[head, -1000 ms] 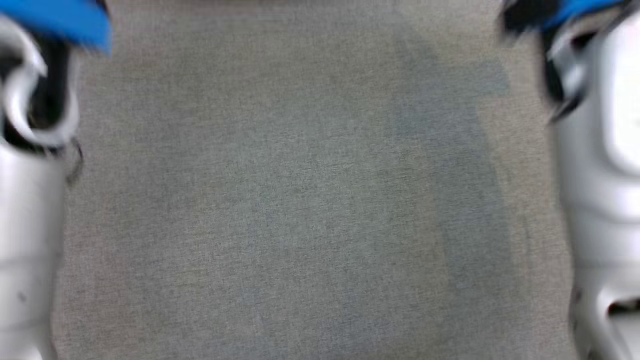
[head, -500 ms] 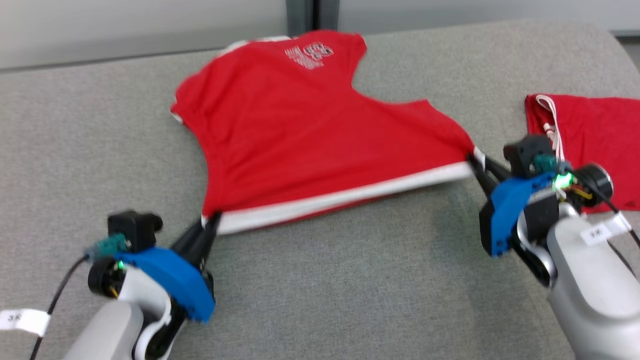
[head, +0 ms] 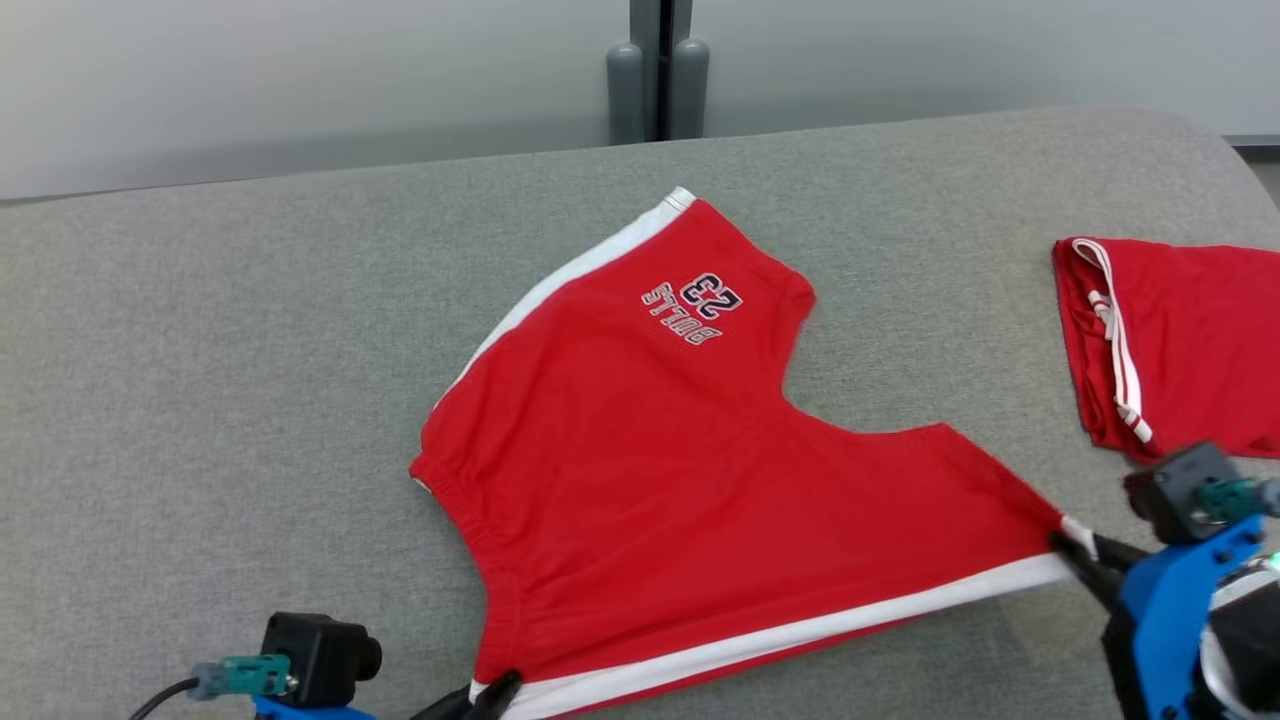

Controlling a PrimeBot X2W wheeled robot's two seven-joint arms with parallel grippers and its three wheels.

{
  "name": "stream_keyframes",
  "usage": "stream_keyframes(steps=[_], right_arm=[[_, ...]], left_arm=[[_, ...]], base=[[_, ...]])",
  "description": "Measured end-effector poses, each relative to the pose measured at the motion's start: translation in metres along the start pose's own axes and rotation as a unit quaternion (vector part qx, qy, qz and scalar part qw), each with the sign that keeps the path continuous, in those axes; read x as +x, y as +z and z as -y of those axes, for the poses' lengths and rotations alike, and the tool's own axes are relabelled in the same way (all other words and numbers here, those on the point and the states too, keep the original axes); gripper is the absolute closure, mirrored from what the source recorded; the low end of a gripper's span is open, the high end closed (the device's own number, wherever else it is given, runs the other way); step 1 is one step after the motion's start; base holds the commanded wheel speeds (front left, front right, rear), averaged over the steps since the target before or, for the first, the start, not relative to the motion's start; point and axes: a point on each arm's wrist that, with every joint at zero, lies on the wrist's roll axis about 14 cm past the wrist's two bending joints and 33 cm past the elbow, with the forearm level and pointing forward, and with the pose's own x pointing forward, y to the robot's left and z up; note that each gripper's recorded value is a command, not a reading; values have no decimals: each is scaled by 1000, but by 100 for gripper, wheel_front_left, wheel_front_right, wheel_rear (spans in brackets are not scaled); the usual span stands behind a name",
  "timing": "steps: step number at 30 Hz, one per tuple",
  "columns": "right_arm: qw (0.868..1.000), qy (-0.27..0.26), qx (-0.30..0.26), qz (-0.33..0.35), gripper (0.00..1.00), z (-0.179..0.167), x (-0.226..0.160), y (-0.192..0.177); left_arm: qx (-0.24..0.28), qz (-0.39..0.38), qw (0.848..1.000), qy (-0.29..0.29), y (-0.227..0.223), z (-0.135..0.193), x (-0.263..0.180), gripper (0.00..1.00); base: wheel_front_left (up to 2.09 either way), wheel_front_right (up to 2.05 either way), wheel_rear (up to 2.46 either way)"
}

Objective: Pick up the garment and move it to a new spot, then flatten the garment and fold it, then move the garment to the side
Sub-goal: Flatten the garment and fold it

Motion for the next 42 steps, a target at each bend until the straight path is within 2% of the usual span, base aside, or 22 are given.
stream_keyframes(steps=[5,8,13,19,25,31,32,33,34,39,42], right_arm=[[1000,-5,-3,30,100,5,-6,31],[997,5,-23,71,100,5,9,71],[993,25,-51,103,100,3,54,127],[990,29,-68,120,100,-1,118,183],[990,53,-73,105,100,-26,181,202],[990,83,-67,88,100,-52,224,196],[990,86,-66,93,71,-54,228,198],[989,91,-61,103,0,-57,231,202],[988,95,-56,112,0,-60,233,205],[976,111,-18,187,0,-67,224,233],[975,109,-7,194,0,-63,220,234]], left_arm=[[-11,17,1000,-6,19,2,-2,100],[-15,40,999,-10,43,-2,6,100],[-27,86,996,-4,86,-21,27,100],[-65,108,992,32,110,-63,57,100],[-110,114,985,66,107,-100,76,100],[-142,128,978,78,103,-118,83,100],[-148,134,977,72,104,-117,84,100],[-159,141,975,70,105,-118,85,55],[-163,143,974,72,104,-119,85,0],[-166,160,970,79,107,-123,81,0],[-158,192,964,92,114,-128,71,0]], base=[[0,0,0],[0,0,0],[0,0,0],[0,0,0],[0,0,0],[0,0,0],[0,0,0],[0,0,0],[0,0,0],[0,0,0],[0,0,0]])
